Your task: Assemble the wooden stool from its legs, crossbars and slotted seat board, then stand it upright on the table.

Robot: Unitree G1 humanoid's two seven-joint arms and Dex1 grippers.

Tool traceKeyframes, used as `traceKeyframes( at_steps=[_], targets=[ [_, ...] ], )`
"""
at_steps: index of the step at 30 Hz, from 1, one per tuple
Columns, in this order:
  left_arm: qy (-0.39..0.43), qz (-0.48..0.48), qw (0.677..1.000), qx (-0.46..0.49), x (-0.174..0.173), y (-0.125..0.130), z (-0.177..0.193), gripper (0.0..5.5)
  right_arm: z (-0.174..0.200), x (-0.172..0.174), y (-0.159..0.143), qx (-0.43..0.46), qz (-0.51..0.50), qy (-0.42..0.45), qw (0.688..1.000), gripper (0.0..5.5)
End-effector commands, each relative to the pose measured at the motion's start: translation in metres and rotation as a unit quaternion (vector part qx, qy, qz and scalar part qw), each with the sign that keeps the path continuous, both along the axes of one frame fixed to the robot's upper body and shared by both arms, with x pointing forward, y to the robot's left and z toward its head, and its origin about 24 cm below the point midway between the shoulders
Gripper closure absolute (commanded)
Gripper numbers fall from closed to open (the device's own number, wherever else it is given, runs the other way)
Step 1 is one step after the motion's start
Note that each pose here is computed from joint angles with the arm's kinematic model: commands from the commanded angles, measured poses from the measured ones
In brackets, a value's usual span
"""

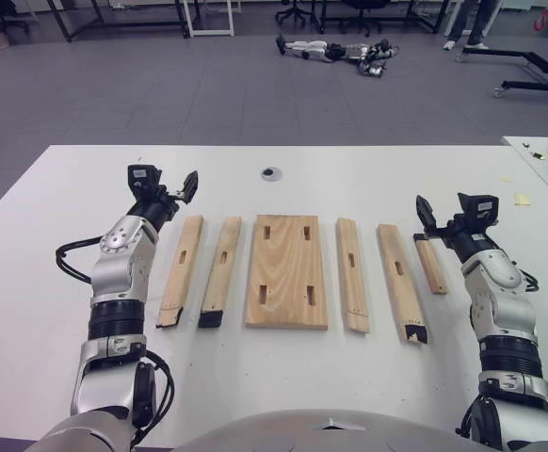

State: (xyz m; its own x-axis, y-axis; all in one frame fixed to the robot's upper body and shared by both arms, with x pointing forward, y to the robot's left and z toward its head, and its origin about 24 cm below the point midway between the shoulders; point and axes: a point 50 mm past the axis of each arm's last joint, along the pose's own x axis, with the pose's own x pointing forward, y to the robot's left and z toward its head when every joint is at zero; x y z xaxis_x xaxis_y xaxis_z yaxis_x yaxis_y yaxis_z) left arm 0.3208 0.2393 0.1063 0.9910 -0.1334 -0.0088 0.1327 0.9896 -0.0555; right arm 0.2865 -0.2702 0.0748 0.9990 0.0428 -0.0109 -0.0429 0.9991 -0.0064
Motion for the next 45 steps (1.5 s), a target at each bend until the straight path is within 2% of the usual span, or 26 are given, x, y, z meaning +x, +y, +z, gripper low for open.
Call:
traceKeyframes(
  at_steps=[1, 5, 9, 11, 16, 22, 28, 31, 33, 34, 36, 38, 40, 42, 45],
  targets=[
    [0.033, 0.016, 0.999, 0.034, -0.033, 0.033, -0.007, 1.17, -0.001, -0.006, -0.005, -0.001, -0.009, 0.001, 1.0, 0.92],
    [0.11, 0.032, 0.993, 0.028, -0.07, 0.069, -0.024, 1.17, -0.005, -0.012, -0.006, -0.001, -0.017, 0.007, 1.0, 0.92],
    [0.201, 0.005, 0.979, 0.019, -0.101, 0.066, -0.054, 1.17, -0.004, -0.011, -0.004, 0.0, -0.015, 0.006, 1.0, 0.92],
    [0.236, 0.027, 0.971, 0.025, -0.111, 0.072, -0.067, 1.17, -0.005, -0.012, -0.005, -0.001, -0.014, 0.007, 1.0, 0.92],
    [0.298, 0.038, 0.953, 0.048, -0.125, 0.076, -0.081, 2.03, -0.005, -0.014, -0.008, -0.004, -0.017, 0.009, 1.0, 0.92],
    [0.325, -0.003, 0.94, 0.109, -0.13, 0.068, -0.083, 2.97, -0.006, -0.016, -0.005, -0.003, -0.018, 0.011, 1.0, 0.92],
    [0.324, 0.003, 0.94, 0.11, -0.129, 0.069, -0.081, 4.06, -0.001, -0.012, 0.0, -0.007, -0.009, 0.007, 1.0, 0.92],
    [0.288, 0.017, 0.95, 0.118, -0.115, 0.072, -0.071, 4.2, 0.005, -0.008, 0.004, -0.003, -0.004, -0.002, 1.0, 0.92],
    [0.216, 0.029, 0.968, 0.129, -0.092, 0.07, -0.043, 4.2, 0.018, -0.001, 0.018, 0.021, 0.02, -0.02, 0.999, 0.92],
    [0.153, 0.017, 0.98, 0.124, -0.075, 0.06, -0.017, 4.21, 0.03, 0.004, 0.033, 0.047, 0.054, -0.037, 0.997, 0.92],
    [0.014, -0.074, 0.993, 0.09, -0.045, 0.013, 0.04, 4.21, 0.068, 0.009, 0.079, 0.152, 0.158, -0.087, 0.972, 0.92],
    [-0.072, -0.183, 0.977, 0.08, -0.034, -0.042, 0.074, 4.21, 0.109, 0.007, 0.131, 0.279, 0.267, -0.127, 0.914, 0.92],
    [-0.121, -0.255, 0.956, 0.081, -0.033, -0.083, 0.086, 4.21, 0.137, 0.003, 0.169, 0.38, 0.333, -0.122, 0.854, 0.92],
    [-0.154, -0.295, 0.936, 0.117, -0.034, -0.106, 0.089, 4.21, 0.154, -0.002, 0.186, 0.428, 0.368, -0.108, 0.818, 0.92],
    [-0.201, -0.317, 0.919, 0.121, -0.035, -0.122, 0.101, 4.21, 0.162, -0.001, 0.19, 0.455, 0.375, -0.072, 0.805, 0.92]
  ],
)
